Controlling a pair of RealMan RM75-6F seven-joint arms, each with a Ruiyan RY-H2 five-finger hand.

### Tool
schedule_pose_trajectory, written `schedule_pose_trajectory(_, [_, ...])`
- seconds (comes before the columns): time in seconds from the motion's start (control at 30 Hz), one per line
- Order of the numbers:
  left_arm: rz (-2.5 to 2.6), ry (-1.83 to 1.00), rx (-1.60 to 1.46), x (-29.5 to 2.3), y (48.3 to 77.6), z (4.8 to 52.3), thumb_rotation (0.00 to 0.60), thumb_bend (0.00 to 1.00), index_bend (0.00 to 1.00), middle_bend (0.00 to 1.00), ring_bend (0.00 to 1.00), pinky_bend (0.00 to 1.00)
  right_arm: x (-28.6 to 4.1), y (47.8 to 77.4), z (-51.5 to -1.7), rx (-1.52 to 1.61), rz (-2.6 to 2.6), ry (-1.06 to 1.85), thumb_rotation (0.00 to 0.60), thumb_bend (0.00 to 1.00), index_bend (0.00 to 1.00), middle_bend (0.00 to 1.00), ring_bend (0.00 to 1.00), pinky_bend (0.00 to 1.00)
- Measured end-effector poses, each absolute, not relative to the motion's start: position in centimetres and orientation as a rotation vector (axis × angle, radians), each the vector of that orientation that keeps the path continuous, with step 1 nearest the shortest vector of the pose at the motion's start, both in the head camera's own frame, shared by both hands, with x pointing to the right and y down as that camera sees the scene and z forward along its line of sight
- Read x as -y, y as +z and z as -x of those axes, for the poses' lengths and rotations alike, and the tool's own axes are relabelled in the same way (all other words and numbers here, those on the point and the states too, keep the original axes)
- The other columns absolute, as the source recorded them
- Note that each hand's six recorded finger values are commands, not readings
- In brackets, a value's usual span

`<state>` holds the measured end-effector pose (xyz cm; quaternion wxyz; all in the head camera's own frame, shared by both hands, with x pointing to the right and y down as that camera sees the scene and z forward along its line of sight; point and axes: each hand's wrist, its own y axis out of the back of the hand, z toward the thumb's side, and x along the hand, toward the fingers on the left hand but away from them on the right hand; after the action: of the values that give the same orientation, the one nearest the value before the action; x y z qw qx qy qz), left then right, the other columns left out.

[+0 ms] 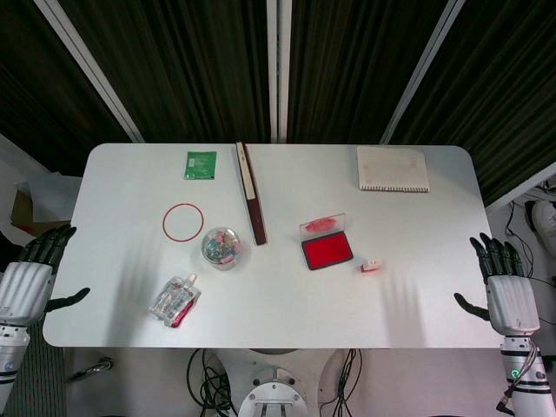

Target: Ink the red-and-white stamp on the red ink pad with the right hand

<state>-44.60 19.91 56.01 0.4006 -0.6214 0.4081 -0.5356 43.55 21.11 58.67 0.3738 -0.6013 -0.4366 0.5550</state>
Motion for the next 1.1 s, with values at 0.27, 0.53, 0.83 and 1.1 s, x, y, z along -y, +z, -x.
schedule_pose_trajectory(0.27, [1.574,-1.356,-1.040,-20.0,56.3,44.8,0.553,0.04,0.05,0.08,0.08,0.19,-20.8,58.5,-43.5,1.115,1.530,1.417,0.600,0.05,0.00,0.00,0.00,0.00])
schedule_pose_trajectory(0.53, [1.563,-1.355,-1.052,-19.7,56.1,45.0,0.554,0.04,0.05,0.08,0.09,0.19,-20.5,58.7,-43.2,1.092,1.534,1.407,0.600,0.05,0.00,0.00,0.08,0.18])
schedule_pose_trajectory(0.83, [1.573,-1.365,-1.057,-20.0,56.8,45.3,0.554,0.04,0.05,0.08,0.08,0.19,-20.0,58.9,-42.5,1.041,1.559,1.406,0.600,0.05,0.00,0.09,0.78,0.99])
schedule_pose_trajectory(1.1, [1.583,-1.366,-1.045,-20.1,57.0,45.2,0.555,0.04,0.05,0.08,0.08,0.19,-19.1,60.7,-40.1,0.863,1.540,1.404,0.600,0.05,0.00,0.11,0.78,0.99])
